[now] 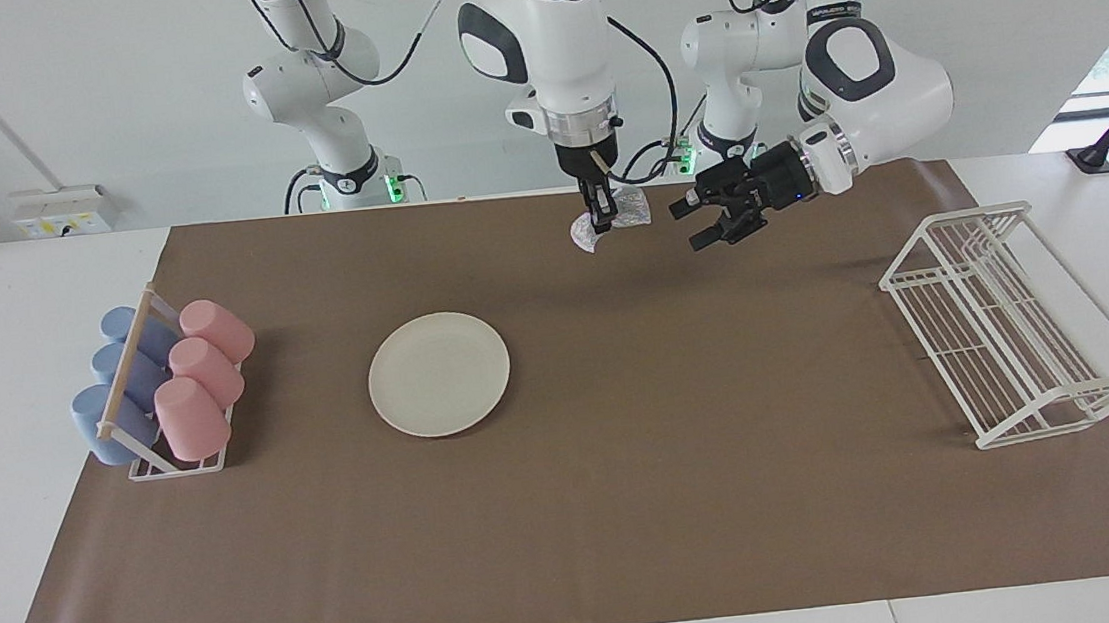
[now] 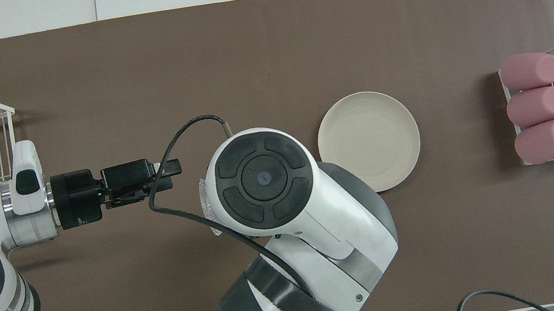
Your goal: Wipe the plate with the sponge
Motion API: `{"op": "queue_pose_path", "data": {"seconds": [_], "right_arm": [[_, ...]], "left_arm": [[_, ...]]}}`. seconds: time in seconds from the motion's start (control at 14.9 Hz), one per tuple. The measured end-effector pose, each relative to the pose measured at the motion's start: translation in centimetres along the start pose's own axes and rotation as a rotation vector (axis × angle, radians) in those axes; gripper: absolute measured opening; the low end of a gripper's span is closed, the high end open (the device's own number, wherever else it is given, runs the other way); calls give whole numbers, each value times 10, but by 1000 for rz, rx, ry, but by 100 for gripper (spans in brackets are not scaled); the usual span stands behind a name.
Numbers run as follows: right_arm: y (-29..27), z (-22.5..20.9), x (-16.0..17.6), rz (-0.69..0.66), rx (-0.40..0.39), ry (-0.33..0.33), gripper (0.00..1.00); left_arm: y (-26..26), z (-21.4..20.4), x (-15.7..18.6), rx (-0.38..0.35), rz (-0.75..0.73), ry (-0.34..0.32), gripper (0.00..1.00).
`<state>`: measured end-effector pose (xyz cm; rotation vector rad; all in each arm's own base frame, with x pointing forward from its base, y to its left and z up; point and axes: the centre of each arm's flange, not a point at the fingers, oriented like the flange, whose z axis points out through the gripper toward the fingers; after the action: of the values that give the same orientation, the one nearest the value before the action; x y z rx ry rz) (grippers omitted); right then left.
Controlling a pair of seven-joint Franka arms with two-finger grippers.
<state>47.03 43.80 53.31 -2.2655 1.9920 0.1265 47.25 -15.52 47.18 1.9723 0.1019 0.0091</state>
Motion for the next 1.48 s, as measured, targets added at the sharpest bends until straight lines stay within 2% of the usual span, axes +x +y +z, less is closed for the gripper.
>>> {"op": "queue_pose_path", "data": {"seconds": [0.2,0.61,0.81,0.87,1.21,1.34,1.48], "right_arm": [[-6,3,5,14,-1,2,11],[-9,1,8,21,4,1,11],[-10,0,8,21,8,-2,11],[-10,0,8,21,10,-3,11],[-10,1,8,22,10,-3,11],[-11,3,8,21,10,-3,11],[-11,3,7,21,11,-4,11]], "left_arm": [[-3,0,-8,-55,48,-32,100],[-5,20,-18,-52,93,-57,100],[-3,24,-20,-51,100,-61,96],[-3,25,-20,-50,102,-61,88],[3,44,-27,-30,120,-61,28],[3,43,-27,-33,116,-57,8],[3,43,-27,-34,110,-57,6]]}}
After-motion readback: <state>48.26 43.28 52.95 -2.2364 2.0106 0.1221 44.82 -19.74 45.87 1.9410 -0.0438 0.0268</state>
